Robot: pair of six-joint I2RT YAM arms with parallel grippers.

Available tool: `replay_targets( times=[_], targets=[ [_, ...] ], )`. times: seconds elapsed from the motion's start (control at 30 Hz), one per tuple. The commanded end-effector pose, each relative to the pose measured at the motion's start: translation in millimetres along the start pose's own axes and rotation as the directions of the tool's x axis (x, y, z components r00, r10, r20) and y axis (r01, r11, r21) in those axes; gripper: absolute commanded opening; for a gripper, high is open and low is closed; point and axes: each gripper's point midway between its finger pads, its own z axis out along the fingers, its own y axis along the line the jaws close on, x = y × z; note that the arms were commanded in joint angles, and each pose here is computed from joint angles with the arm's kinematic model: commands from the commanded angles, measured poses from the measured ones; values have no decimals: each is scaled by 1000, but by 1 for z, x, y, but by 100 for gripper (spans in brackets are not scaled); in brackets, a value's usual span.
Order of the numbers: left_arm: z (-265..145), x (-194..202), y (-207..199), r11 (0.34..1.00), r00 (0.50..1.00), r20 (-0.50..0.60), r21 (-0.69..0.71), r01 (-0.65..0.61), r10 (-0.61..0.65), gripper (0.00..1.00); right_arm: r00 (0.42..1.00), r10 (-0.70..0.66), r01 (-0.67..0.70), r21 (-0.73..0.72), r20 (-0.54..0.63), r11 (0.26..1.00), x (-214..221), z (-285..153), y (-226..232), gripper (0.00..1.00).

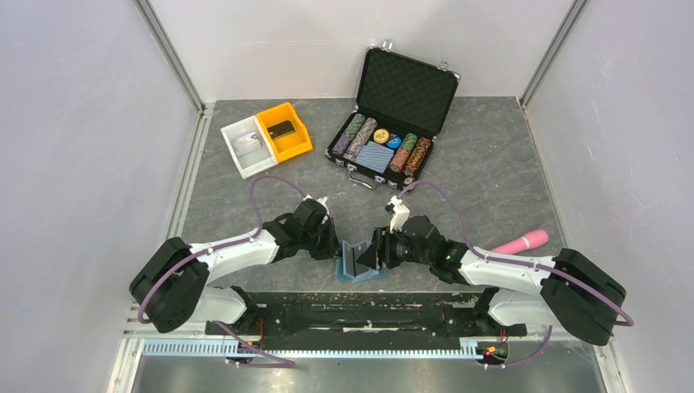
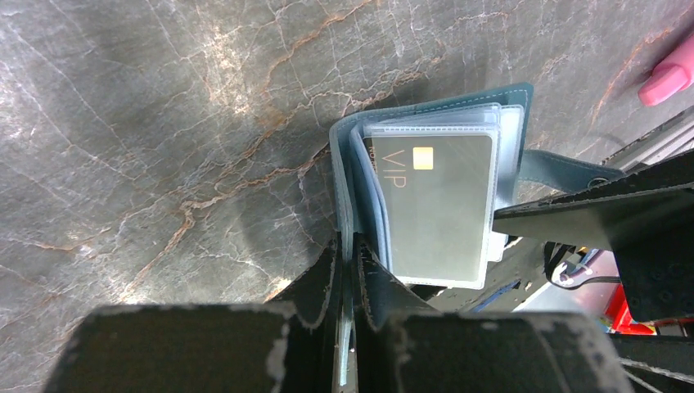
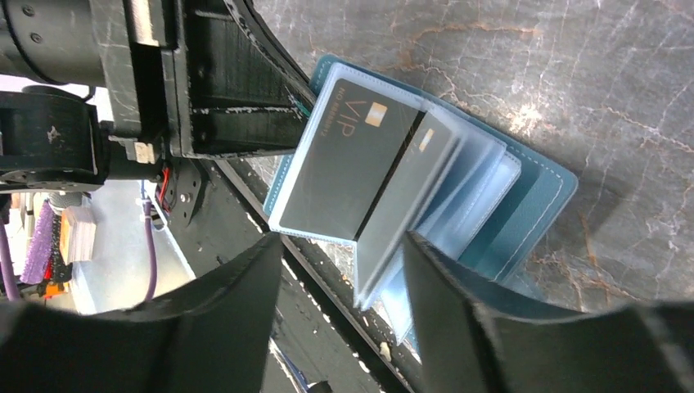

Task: Take the credit cards out of the card holder
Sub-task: Remove the credit card from the card holder.

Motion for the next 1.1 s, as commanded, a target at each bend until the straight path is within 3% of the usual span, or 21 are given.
replay_targets(
  times=[0.0,0.3,0.7,1.07],
  targets=[
    [2,2,-3,1000,1000,2,16,18,-18,2,999,-2,5,-40,54,999,-13,1,9,53],
    [-5,0,-1,1000,1000,12,-9,13,-13,10,999,-42,41,153,2,987,-3,5,-30,41],
    [-29,-18,13,988,996,81,-154,-8,21,43,995,-90,99,276,-44,956,3,4,-57,29],
    [-50,-36,-12,993,993,115,-121,-17,31,60,992,-124,125,287,-20,950,-20,-6,-42,33]
  ],
)
